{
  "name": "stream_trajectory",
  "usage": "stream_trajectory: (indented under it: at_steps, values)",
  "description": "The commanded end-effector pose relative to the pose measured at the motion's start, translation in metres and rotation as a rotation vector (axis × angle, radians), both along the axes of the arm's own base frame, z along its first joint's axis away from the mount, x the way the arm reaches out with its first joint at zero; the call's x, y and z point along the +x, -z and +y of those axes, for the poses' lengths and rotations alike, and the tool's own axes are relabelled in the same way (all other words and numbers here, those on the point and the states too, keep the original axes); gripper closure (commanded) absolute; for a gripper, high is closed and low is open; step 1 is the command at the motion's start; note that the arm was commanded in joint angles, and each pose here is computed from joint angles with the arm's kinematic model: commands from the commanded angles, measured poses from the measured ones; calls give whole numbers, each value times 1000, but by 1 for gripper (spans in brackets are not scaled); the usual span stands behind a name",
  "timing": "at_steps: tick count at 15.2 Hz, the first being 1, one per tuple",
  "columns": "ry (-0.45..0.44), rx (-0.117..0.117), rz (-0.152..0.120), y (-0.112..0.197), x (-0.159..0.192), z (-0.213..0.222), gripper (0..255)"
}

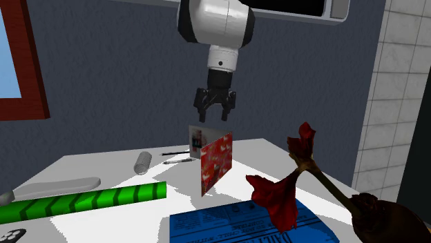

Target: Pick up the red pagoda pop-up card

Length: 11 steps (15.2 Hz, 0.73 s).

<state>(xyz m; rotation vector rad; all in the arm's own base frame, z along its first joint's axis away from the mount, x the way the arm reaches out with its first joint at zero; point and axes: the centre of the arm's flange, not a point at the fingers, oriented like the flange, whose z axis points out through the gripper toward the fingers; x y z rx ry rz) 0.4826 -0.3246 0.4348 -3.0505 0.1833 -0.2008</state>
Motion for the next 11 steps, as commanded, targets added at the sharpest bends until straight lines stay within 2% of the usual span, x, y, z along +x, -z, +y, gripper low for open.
stream_trajectory:
  at_steps: [1, 8, 11]
  values:
    - [-7, 2, -12, 14, 13, -16, 0]
    - [-27, 11, -48, 52, 67, -80, 0]
    - [-27, 11, -49, 63, 68, -81, 0]
